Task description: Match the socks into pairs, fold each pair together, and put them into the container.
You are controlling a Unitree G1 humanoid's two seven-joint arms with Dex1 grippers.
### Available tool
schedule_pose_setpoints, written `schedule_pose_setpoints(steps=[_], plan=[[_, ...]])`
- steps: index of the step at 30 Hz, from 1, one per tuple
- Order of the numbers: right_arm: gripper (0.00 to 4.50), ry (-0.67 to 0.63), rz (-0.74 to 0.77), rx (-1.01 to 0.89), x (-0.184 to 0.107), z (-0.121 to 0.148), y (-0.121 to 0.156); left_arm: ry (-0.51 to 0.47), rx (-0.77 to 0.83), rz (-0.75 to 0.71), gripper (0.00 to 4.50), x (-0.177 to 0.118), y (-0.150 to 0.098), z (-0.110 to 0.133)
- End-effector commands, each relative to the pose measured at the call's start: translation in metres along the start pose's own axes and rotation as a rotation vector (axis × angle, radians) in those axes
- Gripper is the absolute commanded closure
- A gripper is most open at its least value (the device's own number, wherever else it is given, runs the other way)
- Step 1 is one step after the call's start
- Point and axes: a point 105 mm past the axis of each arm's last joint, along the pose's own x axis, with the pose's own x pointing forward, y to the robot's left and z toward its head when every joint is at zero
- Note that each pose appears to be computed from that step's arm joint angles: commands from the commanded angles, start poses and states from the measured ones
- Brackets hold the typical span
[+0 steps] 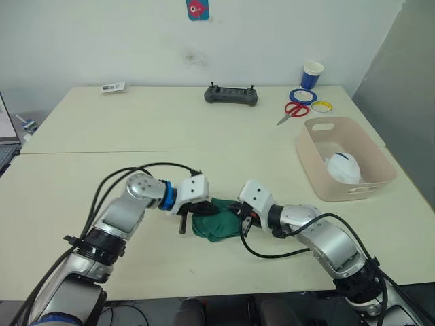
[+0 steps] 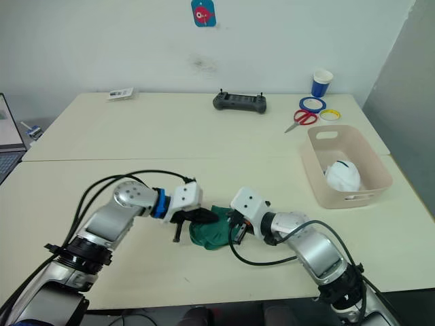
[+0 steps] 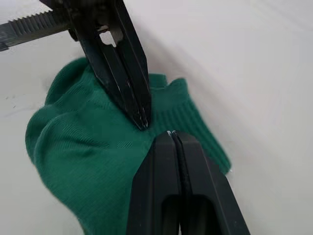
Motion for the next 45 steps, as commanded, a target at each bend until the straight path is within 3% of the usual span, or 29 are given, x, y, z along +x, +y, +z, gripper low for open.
schedule_pose_setpoints(steps=[1,6,10,14,17,19,27,31,41,45], plan=[[4.44,0.017,0.058,-0.043,0.0,-0.008,0.011,0.026,0.02,0.005,4.5,-0.003,0.0,-0.004],[4.44,0.049,0.077,-0.045,-0.014,-0.022,0.018,0.094,0.014,-0.008,4.5,-0.013,-0.009,-0.025],[4.44,-0.001,0.017,-0.014,-0.024,-0.014,0.011,0.08,-0.004,-0.005,4.5,-0.017,-0.015,-0.024],[4.44,-0.093,-0.055,0.085,-0.04,0.007,-0.002,0.0,0.029,0.029,4.5,-0.024,-0.005,0.004],[4.44,-0.119,-0.139,0.112,-0.051,0.011,-0.012,-0.064,0.039,0.049,4.5,-0.027,0.006,0.029],[4.44,-0.11,-0.213,0.111,-0.056,0.011,-0.018,-0.064,0.052,0.048,4.5,-0.026,0.009,0.033],[4.44,-0.014,-0.147,0.344,-0.056,-0.003,-0.01,0.107,0.045,-0.022,4.5,-0.018,-0.007,-0.025],[3.55,-0.005,-0.102,0.471,-0.056,-0.002,-0.008,0.137,0.026,-0.016,4.5,-0.02,-0.007,-0.039],[0.06,0.056,0.011,0.696,-0.032,-0.005,0.004,0.152,-0.021,-0.034,4.5,-0.023,-0.028,-0.055],[0.02,0.103,0.035,0.705,-0.013,-0.009,0.009,0.146,-0.021,-0.035,4.5,-0.022,-0.031,-0.053]])
